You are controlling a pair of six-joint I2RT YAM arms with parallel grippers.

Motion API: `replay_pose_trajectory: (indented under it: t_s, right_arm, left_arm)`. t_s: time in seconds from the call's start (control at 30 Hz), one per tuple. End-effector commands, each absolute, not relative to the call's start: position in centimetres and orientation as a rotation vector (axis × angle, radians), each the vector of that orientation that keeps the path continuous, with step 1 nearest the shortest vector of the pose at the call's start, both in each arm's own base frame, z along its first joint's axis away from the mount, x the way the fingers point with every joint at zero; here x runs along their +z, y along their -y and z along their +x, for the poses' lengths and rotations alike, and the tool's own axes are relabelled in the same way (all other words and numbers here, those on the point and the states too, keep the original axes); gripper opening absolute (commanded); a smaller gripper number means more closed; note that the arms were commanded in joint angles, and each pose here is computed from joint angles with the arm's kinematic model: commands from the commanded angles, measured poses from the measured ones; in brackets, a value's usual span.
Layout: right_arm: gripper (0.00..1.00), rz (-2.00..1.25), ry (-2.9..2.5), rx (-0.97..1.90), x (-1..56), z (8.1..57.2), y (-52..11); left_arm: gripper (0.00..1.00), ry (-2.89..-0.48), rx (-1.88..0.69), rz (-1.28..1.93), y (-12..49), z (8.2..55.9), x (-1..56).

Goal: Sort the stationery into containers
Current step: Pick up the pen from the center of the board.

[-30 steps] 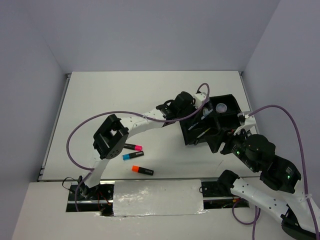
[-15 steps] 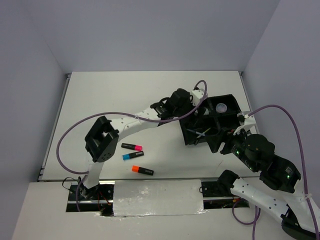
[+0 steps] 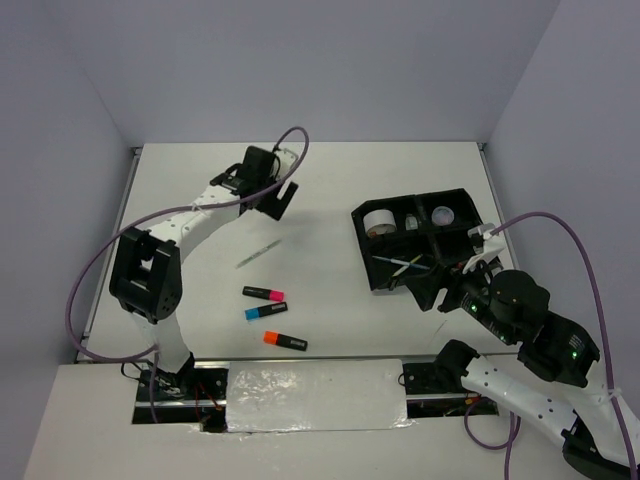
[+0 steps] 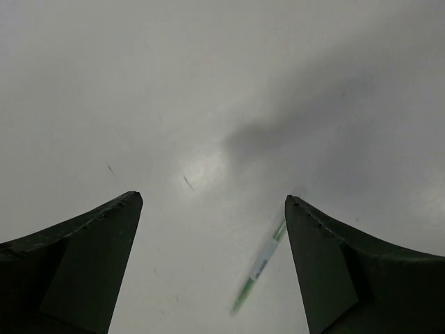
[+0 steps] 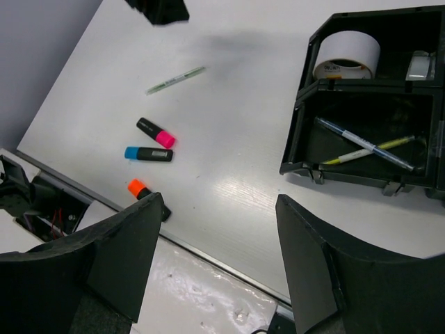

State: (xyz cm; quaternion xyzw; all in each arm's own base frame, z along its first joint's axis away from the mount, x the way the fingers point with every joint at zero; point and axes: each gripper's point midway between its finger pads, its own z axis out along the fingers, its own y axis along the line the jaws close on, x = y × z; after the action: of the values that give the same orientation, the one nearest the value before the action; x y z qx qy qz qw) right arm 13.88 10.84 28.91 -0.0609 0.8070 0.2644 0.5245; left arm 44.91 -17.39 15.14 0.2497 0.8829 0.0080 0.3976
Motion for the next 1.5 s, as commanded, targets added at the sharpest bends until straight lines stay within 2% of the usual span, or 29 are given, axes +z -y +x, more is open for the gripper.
replay_pose_trajectory:
  t_s: [0.0,0.2,0.43,0.53,0.57,0.6,0.73,0.8,0.83,0.9,0.93,0.97,1.0,1.03,1.07,1.17,1.33,1.47]
  right_arm:
    - [0.74,-0.184,-1.874,0.686,29.8,13.7,-11.6]
    - [0.74,-0.221,-1.879,0.709,29.2,13.4,-12.1]
    - [0.74,-0.232,-1.877,0.725,29.3,13.3,-12.4]
    - [0.74,-0.233,-1.879,0.728,29.3,13.3,-12.5]
    - [0.74,-0.232,-1.876,0.727,29.5,13.3,-12.4]
    - [0.74,-0.232,-1.88,0.724,29.5,13.3,-12.4]
    - [0.74,-0.229,-1.868,0.726,30.0,13.3,-12.3]
    - [0.74,-0.233,-1.868,0.729,30.0,13.4,-12.5]
    - [0.74,-0.235,-1.867,0.732,30.1,13.3,-12.5]
    - [0.74,-0.237,-1.867,0.73,30.0,13.3,-12.5]
    - [0.74,-0.235,-1.867,0.728,30.1,13.3,-12.5]
    - [0.74,-0.233,-1.866,0.727,30.2,13.3,-12.4]
    - [0.74,-0.231,-1.868,0.72,30.1,13.3,-12.3]
    - [0.74,-0.228,-1.859,0.723,30.3,13.3,-12.2]
    - [0.74,-0.226,-1.857,0.722,30.4,13.2,-12.1]
    - [0.74,-0.219,-1.849,0.714,30.6,13.2,-11.8]
    - [0.74,-0.198,-1.852,0.687,30.7,13.3,-11.1]
    - [0.74,-0.148,-1.85,0.629,30.9,13.7,-9.9]
  left_arm:
    - [0.97,-2.412,0.05,0.701,15.9,40.9,10.2]
    - [0.95,-2.466,-0.058,0.699,15.6,39.1,6.9]
    - [0.91,-2.529,-0.037,0.731,15.2,38.6,4.5]
    - [0.83,-2.561,-0.044,0.738,15.2,38.3,3.4]
    - [0.74,-2.578,-0.04,0.738,15.2,38.1,2.8]
    - [0.7,-2.587,-0.036,0.734,15.1,38.0,2.5]
    - [0.7,-2.604,-0.061,0.739,15.4,37.3,1.8]
    - [0.64,-2.612,-0.053,0.742,15.4,37.1,1.3]
    - [0.56,-2.628,-0.053,0.747,15.4,36.9,0.7]
    - [0.49,-2.647,-0.039,0.761,15.4,36.6,0.1]
    - [0.42,-2.663,-0.037,0.775,15.6,36.3,-0.6]
    - [0.27,-2.671,-0.03,0.784,15.7,36.2,-0.9]
    - [0.21,-2.676,-0.027,0.798,16.0,36.0,-1.2]
    - [0.05,-2.676,-0.026,0.798,16.2,36.0,-1.2]
    - [0.0,-2.672,-0.027,0.8,16.4,36.0,-1.1]
    - [0.0,-2.627,-0.056,0.771,17.9,36.9,0.6]
    - [0.0,-2.433,-0.138,0.605,21.7,39.6,7.9]
    - [0.0,-2.232,-0.259,0.579,28.2,39.4,14.1]
